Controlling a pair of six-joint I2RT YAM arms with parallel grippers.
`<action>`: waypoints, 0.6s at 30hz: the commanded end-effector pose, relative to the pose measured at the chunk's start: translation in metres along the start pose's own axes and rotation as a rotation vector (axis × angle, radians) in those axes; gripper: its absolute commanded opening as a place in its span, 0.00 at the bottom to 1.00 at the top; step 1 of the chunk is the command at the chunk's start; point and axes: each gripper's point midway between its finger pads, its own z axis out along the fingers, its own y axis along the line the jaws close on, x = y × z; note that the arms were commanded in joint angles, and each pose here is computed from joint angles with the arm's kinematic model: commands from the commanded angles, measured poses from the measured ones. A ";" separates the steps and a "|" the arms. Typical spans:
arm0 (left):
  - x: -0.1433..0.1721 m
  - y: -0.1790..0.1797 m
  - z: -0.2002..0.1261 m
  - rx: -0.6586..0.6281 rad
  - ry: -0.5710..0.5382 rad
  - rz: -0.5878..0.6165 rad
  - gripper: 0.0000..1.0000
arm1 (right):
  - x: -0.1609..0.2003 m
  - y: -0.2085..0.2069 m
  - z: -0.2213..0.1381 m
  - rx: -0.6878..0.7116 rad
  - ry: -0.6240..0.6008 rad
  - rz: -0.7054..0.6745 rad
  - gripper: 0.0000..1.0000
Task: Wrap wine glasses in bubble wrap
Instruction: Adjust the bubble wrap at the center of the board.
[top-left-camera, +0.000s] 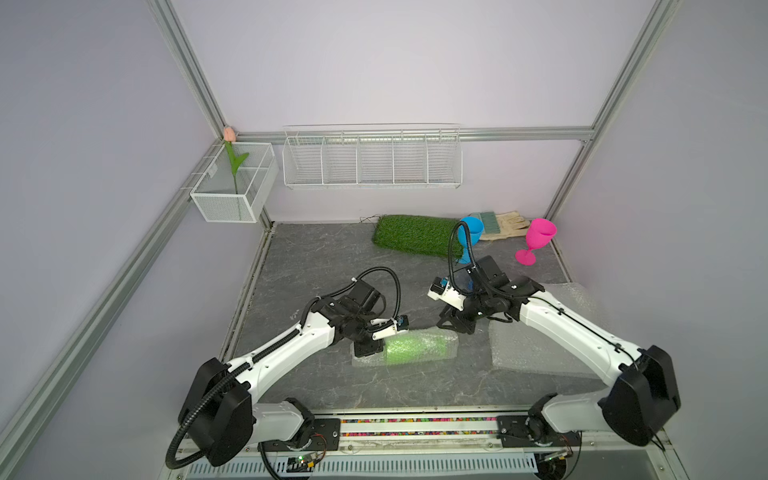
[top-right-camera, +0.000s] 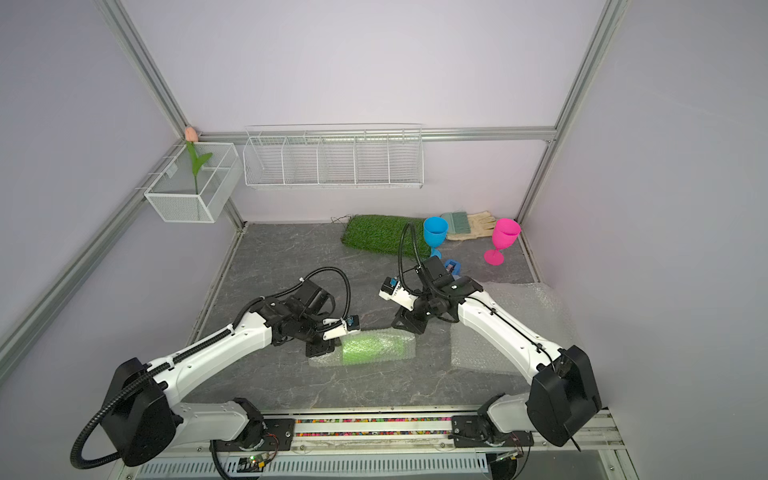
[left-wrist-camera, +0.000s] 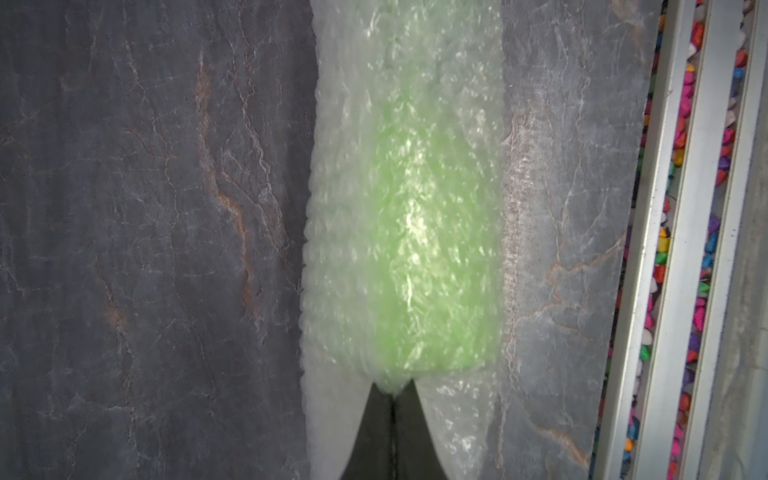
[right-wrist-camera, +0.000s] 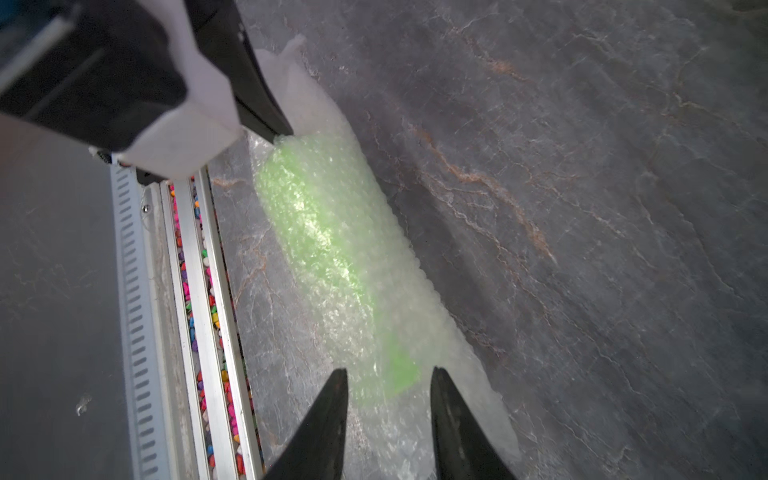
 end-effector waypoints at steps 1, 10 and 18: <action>0.000 -0.002 -0.004 -0.015 -0.009 0.043 0.03 | -0.028 -0.022 0.002 0.066 -0.118 0.233 0.33; 0.002 0.000 -0.005 -0.028 0.000 0.042 0.02 | -0.042 0.006 0.056 -0.089 -0.123 0.866 0.22; 0.003 -0.001 -0.002 -0.019 0.003 0.030 0.02 | 0.031 0.004 0.072 0.092 0.049 1.021 0.16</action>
